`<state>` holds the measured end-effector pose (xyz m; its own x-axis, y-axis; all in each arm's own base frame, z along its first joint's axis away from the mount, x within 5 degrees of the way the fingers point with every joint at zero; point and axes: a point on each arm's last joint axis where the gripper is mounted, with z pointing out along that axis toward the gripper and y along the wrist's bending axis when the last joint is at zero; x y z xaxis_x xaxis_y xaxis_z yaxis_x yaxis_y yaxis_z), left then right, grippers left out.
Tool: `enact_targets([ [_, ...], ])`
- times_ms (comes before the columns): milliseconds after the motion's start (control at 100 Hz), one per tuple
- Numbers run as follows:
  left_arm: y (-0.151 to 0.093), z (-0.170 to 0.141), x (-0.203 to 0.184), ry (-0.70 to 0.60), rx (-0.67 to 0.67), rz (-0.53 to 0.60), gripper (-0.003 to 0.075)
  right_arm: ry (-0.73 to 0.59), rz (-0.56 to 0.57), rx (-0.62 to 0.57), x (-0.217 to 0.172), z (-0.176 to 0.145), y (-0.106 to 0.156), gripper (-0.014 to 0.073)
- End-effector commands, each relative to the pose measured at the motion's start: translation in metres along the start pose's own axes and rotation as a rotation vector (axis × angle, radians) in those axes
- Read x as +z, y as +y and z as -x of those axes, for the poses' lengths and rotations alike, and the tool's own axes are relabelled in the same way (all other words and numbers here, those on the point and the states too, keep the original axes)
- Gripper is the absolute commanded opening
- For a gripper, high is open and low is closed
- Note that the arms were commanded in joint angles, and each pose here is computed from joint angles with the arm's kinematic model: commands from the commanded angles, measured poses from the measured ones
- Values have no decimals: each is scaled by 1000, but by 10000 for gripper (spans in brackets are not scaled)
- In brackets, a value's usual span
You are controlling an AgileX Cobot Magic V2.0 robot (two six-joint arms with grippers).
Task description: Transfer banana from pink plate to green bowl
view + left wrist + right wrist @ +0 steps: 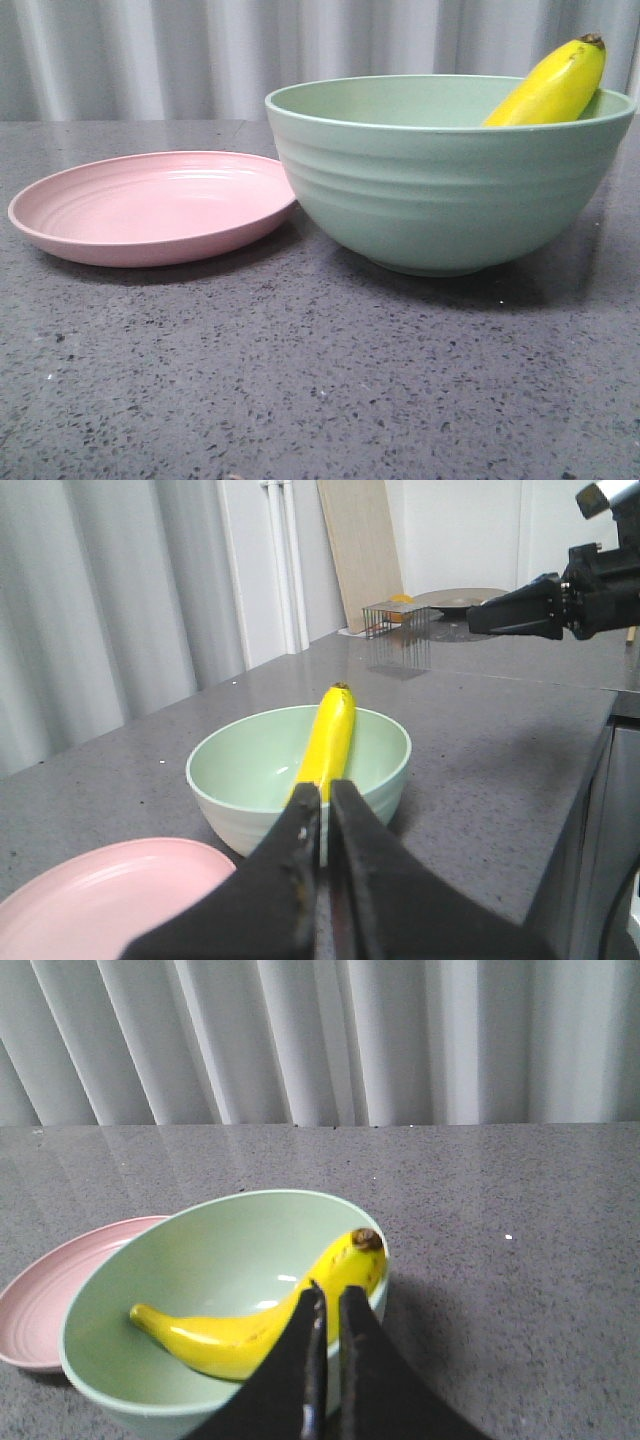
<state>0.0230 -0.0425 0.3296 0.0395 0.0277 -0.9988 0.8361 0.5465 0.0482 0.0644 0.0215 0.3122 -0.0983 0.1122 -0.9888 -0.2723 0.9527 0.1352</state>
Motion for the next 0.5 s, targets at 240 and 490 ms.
enact_targets([
  [240,0,-17,-5,-67,-37,9,-20,-16,-3,-23,-10,-19,-2,-67],
  [490,-1,-30,-1,-28,-41,8,-20,-13,-3,-23,-10,-20,-2,-67],
])
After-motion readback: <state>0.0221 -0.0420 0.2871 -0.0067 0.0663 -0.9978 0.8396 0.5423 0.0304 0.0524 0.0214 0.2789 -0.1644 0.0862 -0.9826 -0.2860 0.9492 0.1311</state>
